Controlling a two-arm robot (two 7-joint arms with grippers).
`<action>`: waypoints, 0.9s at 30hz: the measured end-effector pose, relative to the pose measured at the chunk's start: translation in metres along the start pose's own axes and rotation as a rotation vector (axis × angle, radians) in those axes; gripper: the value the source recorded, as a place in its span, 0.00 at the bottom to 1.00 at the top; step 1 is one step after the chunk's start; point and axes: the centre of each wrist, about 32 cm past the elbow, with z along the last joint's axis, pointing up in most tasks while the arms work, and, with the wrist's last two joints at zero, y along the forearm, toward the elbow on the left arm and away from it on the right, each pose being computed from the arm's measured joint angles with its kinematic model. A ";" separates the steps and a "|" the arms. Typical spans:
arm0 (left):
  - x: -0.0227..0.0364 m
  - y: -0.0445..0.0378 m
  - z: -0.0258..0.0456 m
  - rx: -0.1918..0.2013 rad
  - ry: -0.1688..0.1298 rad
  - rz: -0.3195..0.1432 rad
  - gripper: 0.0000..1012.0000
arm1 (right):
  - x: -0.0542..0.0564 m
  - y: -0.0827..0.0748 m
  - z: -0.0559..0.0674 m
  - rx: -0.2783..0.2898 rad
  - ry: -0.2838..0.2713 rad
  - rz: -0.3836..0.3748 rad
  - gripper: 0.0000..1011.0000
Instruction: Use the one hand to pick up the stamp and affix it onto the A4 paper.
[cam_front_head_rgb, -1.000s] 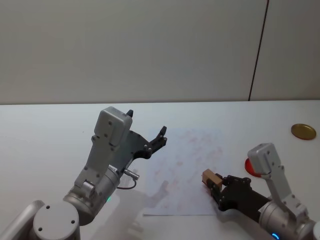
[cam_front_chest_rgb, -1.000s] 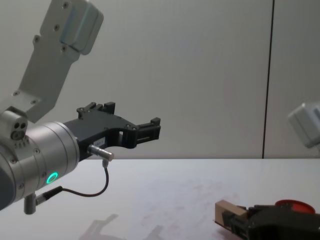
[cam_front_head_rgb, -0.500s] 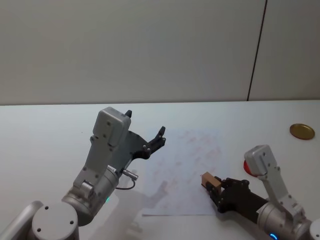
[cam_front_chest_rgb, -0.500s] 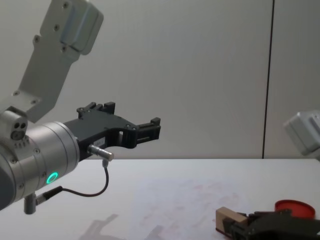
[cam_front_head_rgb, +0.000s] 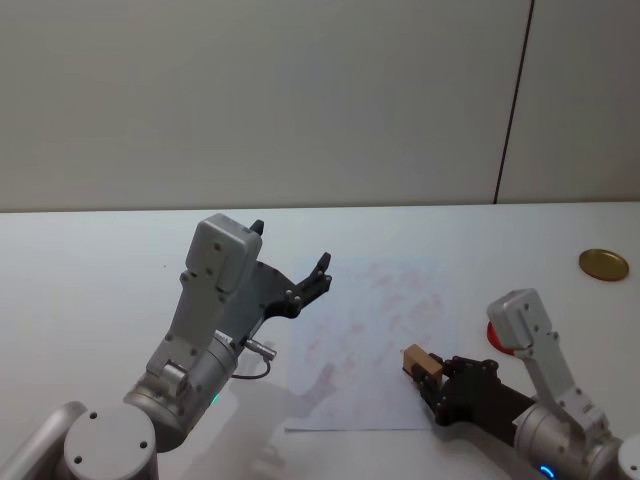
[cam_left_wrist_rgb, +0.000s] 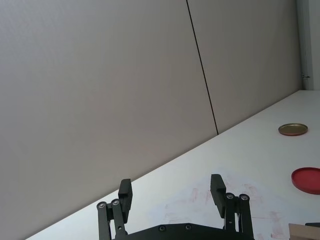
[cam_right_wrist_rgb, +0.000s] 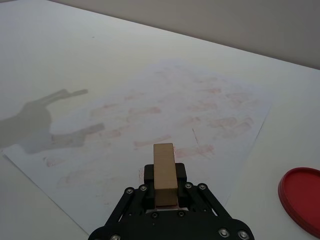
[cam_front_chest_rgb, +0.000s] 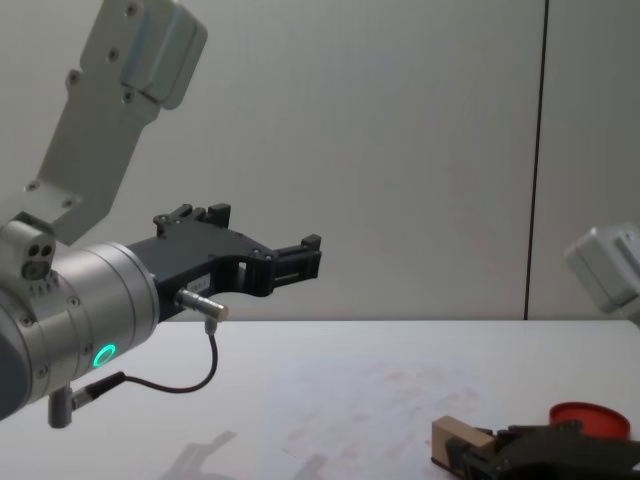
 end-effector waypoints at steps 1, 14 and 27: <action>0.0000 0.0000 0.0000 0.000 0.000 0.000 0.98 | 0.000 0.000 0.000 -0.001 0.000 0.000 0.22; 0.0000 0.0000 0.0000 0.000 0.000 0.000 0.98 | 0.006 -0.004 0.004 0.044 0.040 -0.015 0.22; 0.0000 0.0000 0.0000 0.000 0.000 0.000 0.98 | 0.023 -0.013 0.019 0.138 0.070 -0.086 0.22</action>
